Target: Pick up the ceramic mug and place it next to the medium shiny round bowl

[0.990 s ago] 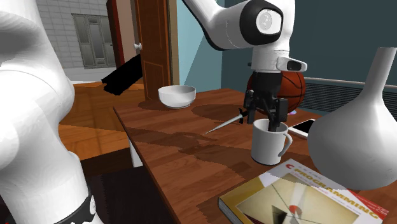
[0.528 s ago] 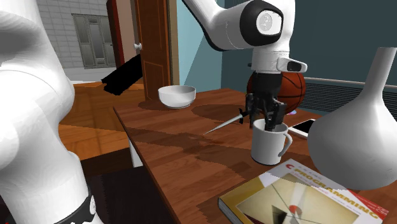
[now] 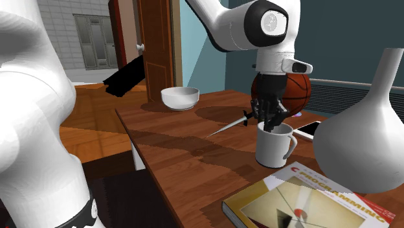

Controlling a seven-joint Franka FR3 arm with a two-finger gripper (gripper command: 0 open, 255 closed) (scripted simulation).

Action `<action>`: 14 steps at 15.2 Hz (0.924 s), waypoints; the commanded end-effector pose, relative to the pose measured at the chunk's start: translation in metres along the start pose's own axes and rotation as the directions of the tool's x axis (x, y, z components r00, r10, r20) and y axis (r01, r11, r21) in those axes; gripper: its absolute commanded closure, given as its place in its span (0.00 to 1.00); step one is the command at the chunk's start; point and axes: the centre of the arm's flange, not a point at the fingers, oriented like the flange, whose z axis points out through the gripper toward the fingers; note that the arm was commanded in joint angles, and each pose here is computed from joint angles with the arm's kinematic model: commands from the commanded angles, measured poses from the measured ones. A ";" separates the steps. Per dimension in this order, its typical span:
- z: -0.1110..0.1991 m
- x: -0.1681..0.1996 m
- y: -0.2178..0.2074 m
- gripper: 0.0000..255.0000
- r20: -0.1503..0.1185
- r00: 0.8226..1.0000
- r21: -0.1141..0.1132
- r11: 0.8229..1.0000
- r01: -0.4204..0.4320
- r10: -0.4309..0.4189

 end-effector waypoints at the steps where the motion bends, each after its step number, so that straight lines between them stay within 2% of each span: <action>1: 0.000 0.000 0.000 1.00 0.000 1.000 0.000 1.000 0.000 0.000; 14: -0.068 -0.004 0.004 1.00 0.000 1.000 0.000 1.000 0.000 0.000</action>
